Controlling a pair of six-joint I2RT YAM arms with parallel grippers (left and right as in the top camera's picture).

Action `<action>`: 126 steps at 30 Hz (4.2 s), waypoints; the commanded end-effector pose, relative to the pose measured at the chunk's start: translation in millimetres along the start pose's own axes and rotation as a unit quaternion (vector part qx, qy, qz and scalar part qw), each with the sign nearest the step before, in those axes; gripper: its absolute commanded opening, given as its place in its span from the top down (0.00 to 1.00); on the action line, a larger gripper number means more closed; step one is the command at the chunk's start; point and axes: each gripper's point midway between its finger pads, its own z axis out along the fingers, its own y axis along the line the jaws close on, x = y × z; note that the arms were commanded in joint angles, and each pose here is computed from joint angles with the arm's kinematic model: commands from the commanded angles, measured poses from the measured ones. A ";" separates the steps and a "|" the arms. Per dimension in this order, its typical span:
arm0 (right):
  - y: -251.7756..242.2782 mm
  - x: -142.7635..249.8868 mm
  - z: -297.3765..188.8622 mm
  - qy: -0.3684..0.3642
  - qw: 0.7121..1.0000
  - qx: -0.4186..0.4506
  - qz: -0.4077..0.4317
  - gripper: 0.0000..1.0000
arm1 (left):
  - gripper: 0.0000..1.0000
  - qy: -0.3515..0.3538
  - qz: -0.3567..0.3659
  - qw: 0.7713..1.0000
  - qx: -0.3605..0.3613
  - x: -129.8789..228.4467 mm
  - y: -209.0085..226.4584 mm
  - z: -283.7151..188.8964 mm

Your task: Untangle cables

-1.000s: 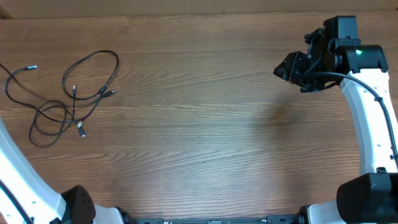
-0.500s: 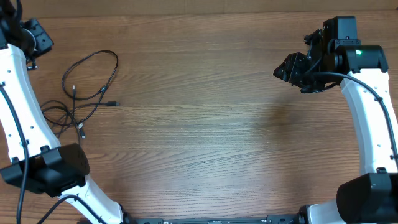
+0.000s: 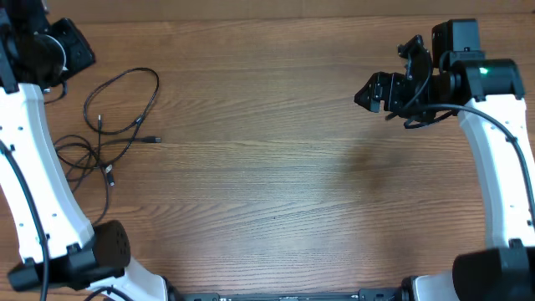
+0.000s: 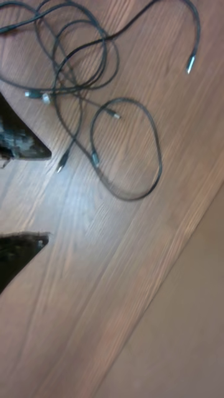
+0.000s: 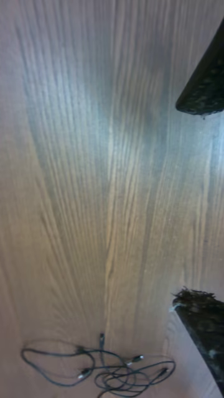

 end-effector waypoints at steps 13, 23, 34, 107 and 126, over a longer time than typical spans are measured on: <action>52.5 47.6 -151.7 -0.151 0.986 -0.008 -0.070 0.00 | 0.00 0.037 -0.001 0.999 0.021 24.7 -23.9 -5.1; 44.8 61.3 -172.4 -0.180 0.980 0.028 -0.079 0.00 | 0.00 0.037 -0.001 0.999 0.021 24.7 -23.9 -5.1; 25.6 12.9 -181.2 -0.286 0.949 0.094 -0.094 0.00 | 0.00 0.037 -0.001 0.999 0.021 24.7 -23.9 -5.1; -49.2 132.3 -3.1 -0.526 0.829 0.007 -0.191 0.00 | 0.00 0.037 -0.001 0.999 0.021 24.7 -23.8 -5.0; -49.2 132.3 -3.1 -0.526 0.829 0.006 -0.191 0.00 | 0.00 -0.012 0.024 1.000 -0.007 30.0 -19.0 -33.4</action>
